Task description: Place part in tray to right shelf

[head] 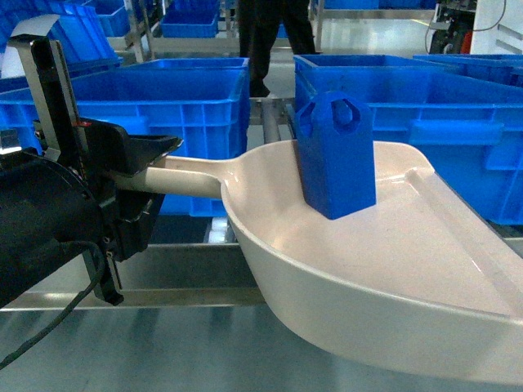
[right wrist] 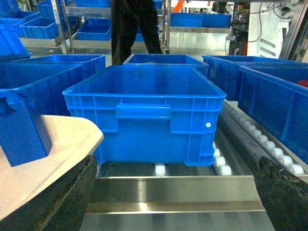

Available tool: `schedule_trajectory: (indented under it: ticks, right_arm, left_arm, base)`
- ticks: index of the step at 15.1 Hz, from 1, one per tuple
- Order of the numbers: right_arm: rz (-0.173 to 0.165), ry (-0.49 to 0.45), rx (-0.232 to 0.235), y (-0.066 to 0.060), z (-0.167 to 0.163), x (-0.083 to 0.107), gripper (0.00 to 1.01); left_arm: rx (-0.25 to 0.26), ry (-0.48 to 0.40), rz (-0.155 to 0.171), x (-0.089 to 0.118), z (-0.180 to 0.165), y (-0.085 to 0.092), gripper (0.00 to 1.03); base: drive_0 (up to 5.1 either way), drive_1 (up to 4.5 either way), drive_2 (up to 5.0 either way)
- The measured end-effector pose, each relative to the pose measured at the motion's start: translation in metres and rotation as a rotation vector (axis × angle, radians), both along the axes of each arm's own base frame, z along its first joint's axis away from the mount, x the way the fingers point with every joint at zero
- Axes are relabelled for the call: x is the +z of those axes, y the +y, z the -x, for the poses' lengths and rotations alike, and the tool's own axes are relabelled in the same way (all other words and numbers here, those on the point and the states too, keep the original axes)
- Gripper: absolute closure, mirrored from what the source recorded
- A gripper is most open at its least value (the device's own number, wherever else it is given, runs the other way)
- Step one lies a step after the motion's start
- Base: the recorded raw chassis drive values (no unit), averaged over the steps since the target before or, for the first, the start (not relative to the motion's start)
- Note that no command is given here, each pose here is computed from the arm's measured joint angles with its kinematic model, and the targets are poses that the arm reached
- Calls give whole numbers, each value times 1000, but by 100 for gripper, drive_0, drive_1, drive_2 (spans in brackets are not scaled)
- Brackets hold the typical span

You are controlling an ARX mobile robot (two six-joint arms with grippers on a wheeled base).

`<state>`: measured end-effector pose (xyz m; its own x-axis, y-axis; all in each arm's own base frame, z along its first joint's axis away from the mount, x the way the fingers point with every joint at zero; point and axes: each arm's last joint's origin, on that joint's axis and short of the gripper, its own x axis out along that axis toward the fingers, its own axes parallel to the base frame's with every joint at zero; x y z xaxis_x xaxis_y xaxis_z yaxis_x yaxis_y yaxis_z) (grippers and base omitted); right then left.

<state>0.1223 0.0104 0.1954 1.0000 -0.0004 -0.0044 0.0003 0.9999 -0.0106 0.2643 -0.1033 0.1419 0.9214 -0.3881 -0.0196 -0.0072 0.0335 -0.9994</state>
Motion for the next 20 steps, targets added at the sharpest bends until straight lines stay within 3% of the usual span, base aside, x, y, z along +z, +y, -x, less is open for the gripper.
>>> schedule_trajectory:
  ticks: [20]
  right_arm:
    - [0,0,0,0,0,0,3]
  left_arm:
    - [0,1,-1,0,0,0,90]
  base:
    - [0,0,0]
